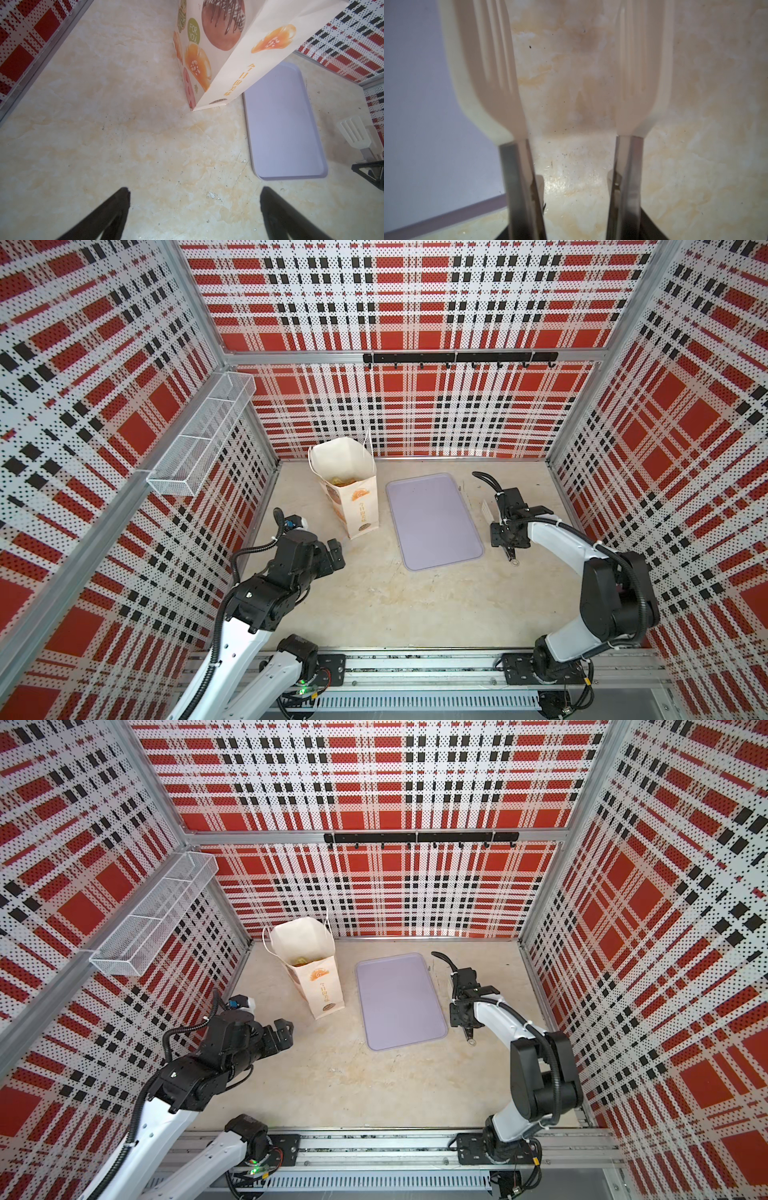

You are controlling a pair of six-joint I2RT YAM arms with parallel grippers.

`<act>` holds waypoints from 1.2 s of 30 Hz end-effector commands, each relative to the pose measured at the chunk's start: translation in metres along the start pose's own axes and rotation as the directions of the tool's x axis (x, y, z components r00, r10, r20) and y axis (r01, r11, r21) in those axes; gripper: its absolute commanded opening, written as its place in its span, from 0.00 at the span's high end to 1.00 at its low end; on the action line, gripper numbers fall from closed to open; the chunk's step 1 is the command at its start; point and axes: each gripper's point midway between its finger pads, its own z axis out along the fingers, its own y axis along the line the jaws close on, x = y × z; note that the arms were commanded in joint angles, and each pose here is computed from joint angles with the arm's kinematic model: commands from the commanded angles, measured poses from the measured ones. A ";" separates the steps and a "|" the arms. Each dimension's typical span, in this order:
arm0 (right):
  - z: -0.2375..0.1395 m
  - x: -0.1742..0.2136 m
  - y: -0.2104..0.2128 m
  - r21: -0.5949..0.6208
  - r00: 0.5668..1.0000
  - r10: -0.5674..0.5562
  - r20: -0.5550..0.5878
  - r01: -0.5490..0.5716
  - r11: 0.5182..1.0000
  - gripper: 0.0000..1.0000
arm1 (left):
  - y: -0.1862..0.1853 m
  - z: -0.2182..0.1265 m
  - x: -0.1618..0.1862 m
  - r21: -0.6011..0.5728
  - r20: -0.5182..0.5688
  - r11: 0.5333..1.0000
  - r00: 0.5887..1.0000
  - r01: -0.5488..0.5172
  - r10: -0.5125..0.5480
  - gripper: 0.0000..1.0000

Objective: Place the fake bread into the paper bag
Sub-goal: 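Move the right gripper's tongs away from the bag and set them on the table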

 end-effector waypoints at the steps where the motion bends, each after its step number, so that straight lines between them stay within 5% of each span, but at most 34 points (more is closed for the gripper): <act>1: 0.009 -0.023 -0.002 -0.011 0.998 0.045 0.038 -0.045 0.999 0.44 | 0.002 0.002 0.000 -0.016 0.004 1.000 1.000 0.016 -0.016 0.01; 13: 0.039 -0.021 0.004 -0.074 0.996 0.058 -0.067 -0.063 0.995 0.40 | 0.005 0.005 0.003 -0.028 -0.003 0.999 1.000 0.017 -0.017 0.01; 20: 0.034 -0.023 0.008 -0.107 0.999 0.030 -0.044 -0.035 0.994 0.21 | 0.012 0.012 0.008 -0.065 -0.015 0.997 0.999 0.039 -0.040 0.00; 30: -0.013 -0.041 -0.010 -0.069 0.969 -0.006 0.246 0.024 0.997 0.04 | 0.025 0.022 0.012 -0.132 -0.004 0.988 0.997 0.075 -0.076 0.01; 36: -0.062 -0.059 -0.033 0.007 0.810 -0.012 0.587 0.009 1.000 0.00 | 0.036 0.027 0.010 -0.195 0.026 0.977 0.996 0.084 -0.081 0.00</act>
